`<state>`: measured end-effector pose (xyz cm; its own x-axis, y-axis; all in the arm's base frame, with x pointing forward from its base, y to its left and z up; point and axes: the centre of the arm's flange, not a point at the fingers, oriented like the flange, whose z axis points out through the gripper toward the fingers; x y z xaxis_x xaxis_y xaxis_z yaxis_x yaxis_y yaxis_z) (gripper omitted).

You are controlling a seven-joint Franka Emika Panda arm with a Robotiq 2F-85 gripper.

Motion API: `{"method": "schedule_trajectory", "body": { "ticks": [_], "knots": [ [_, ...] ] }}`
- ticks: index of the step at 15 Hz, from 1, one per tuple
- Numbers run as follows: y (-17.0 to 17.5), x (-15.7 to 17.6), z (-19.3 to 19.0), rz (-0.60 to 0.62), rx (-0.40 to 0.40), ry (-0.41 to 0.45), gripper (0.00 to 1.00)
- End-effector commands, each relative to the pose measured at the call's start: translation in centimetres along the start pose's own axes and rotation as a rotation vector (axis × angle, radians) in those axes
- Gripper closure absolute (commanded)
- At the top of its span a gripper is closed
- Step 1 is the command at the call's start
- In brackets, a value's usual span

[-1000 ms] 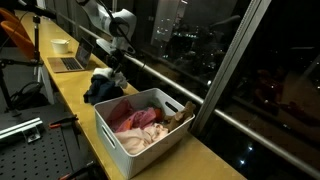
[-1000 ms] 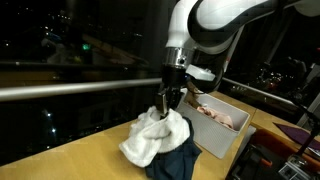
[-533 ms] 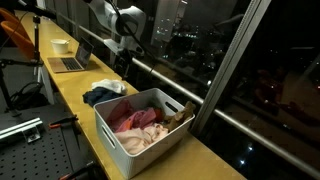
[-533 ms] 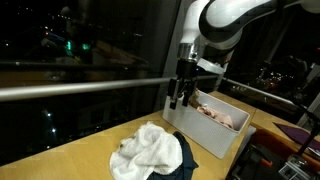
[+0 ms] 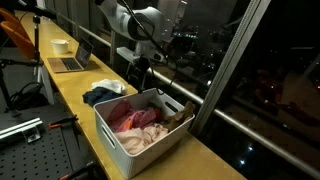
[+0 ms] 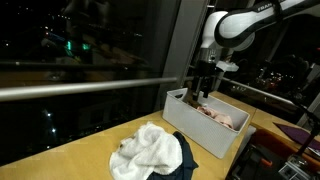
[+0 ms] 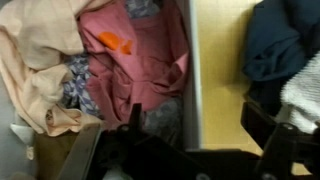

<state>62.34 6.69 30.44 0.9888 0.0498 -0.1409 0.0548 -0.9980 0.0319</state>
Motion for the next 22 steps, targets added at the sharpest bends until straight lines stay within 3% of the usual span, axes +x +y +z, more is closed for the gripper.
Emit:
{"method": "schedule_trajectory", "body": {
  "ticks": [1,8,14,18,19,20,22],
  "knots": [
    [4.9,-1.3,1.0,-0.008,-0.035,-0.004,0.00],
    [11.3,-1.6,9.3,-0.032,-0.006,-0.049,0.00],
    [11.6,-1.1,18.0,-0.070,-0.001,-0.091,0.00],
    [11.0,-1.0,21.5,-0.074,0.010,-0.119,0.00],
    [10.9,-1.0,21.8,-0.071,0.013,-0.122,0.25],
    [10.8,-0.9,21.8,-0.069,0.013,-0.123,0.26],
    [10.5,-0.7,21.3,-0.066,0.009,-0.119,0.41]
  ]
}}
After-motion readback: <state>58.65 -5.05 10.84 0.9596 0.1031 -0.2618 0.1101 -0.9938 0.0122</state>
